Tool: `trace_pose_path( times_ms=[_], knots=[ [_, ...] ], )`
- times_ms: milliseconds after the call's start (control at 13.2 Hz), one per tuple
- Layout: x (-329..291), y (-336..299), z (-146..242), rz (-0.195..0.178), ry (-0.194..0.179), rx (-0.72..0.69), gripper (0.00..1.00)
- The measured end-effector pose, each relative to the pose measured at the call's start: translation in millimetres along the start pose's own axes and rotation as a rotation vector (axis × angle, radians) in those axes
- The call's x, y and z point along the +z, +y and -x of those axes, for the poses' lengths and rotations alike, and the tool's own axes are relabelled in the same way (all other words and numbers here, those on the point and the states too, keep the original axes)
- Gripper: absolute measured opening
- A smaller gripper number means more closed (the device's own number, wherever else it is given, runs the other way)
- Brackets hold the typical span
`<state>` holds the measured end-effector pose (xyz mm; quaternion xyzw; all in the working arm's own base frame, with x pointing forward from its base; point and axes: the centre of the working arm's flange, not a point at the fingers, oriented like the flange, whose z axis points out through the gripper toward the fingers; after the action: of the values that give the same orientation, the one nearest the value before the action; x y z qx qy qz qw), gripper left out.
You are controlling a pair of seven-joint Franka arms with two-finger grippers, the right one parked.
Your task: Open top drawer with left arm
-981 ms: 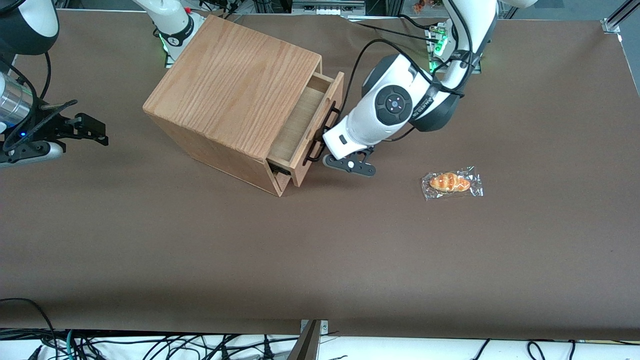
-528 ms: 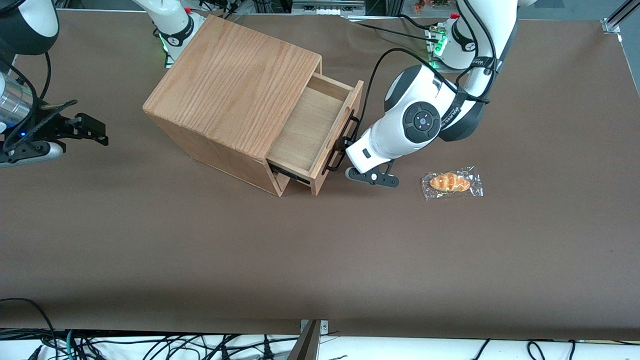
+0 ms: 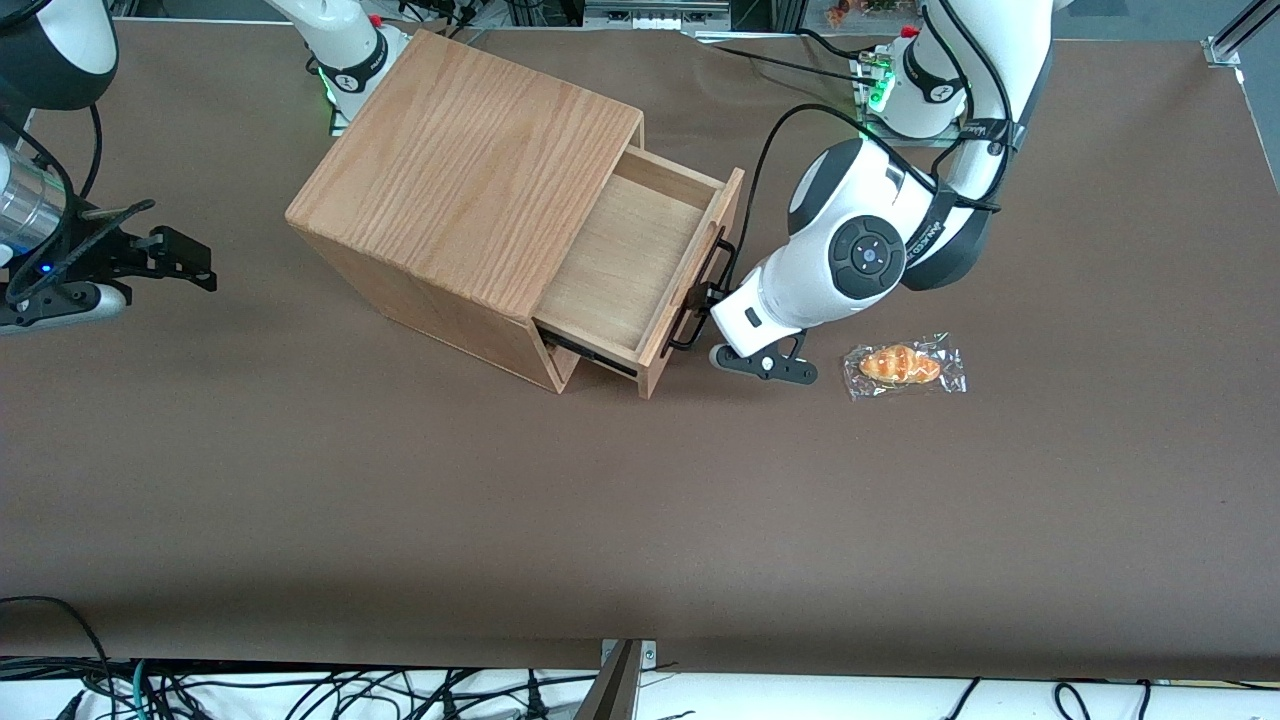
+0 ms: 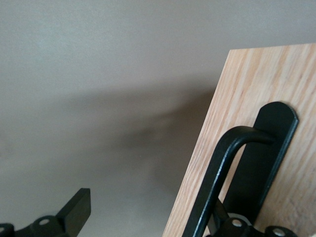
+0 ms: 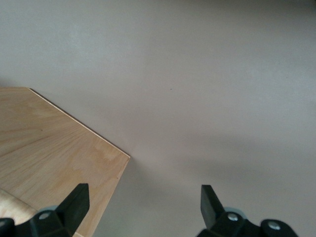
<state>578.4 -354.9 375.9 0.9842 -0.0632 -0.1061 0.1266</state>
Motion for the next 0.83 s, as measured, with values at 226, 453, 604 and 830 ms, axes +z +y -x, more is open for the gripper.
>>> trace_pose_path(
  times_ms=[226,453,604,830],
  knots=[
    [-2,0,1,-0.004,-0.009,0.001,1.00],
    [-35,-2,-6,-0.003,0.005,-0.031,1.00],
    [-64,-15,-11,0.006,0.010,-0.051,1.00],
    [-80,-37,-17,0.010,0.008,-0.083,1.00]
  ],
)
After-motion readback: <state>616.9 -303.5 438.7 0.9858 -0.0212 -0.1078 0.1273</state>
